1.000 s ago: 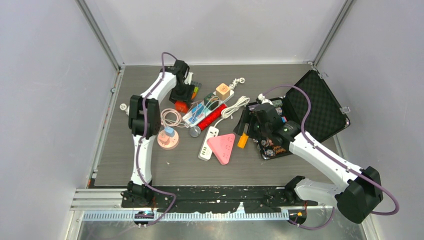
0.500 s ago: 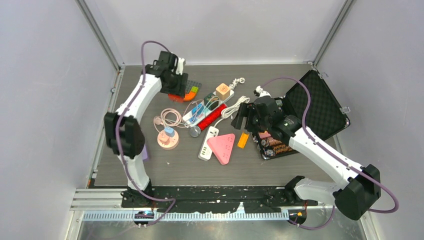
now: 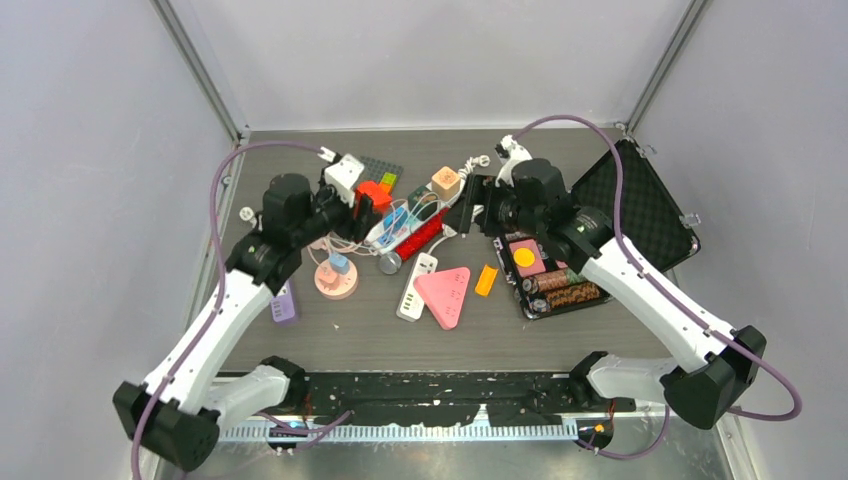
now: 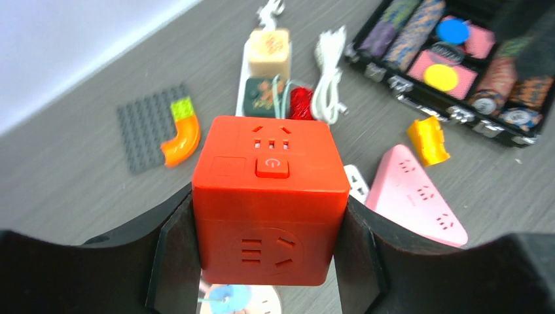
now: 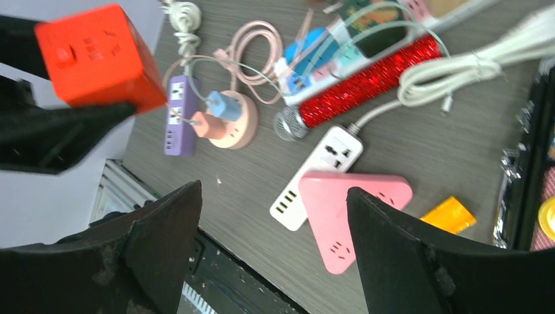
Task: Insert the plug
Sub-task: Pick up the plug from the center of the board.
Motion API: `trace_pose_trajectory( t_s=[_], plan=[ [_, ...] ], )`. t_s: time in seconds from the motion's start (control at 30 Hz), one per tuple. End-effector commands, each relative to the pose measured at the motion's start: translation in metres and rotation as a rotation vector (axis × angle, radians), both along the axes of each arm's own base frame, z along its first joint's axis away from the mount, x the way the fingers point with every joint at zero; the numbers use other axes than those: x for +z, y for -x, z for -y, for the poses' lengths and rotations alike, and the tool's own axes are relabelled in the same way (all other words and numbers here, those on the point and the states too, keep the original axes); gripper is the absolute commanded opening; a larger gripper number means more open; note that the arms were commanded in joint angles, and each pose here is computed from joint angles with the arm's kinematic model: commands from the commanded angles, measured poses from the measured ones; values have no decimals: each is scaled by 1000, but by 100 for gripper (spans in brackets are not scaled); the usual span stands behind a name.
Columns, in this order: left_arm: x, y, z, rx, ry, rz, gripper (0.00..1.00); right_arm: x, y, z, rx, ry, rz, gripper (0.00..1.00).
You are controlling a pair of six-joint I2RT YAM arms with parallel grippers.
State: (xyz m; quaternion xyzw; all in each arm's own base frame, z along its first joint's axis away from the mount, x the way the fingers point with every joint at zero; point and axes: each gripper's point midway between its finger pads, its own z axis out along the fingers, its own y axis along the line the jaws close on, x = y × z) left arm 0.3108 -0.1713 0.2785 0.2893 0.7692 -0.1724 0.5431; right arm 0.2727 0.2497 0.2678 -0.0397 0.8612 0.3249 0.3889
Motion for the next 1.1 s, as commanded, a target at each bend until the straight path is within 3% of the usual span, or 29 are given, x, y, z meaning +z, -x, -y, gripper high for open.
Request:
trace_pose_trajectory(
  t_s=[0.0,0.23,0.33,0.5,0.6,0.83,1.07],
  plan=[
    [74,20,22,-169,77,388,0,49,2,-22,115,-29,118,86],
    [98,57,42,-380,130,497,0,81,-2,-38,202,-7,216,88],
    [111,71,50,-453,165,490,0,98,5,-48,336,-7,346,89],
    [114,102,62,-613,214,375,0,125,51,-67,720,-60,620,89],
    [115,122,65,-696,232,298,0,132,63,-67,825,-39,765,90],
    [116,159,66,-839,266,147,0,136,97,-66,1036,-73,858,88],
    [115,165,68,-857,305,64,1,151,125,-72,1136,-170,879,87]
  ],
)
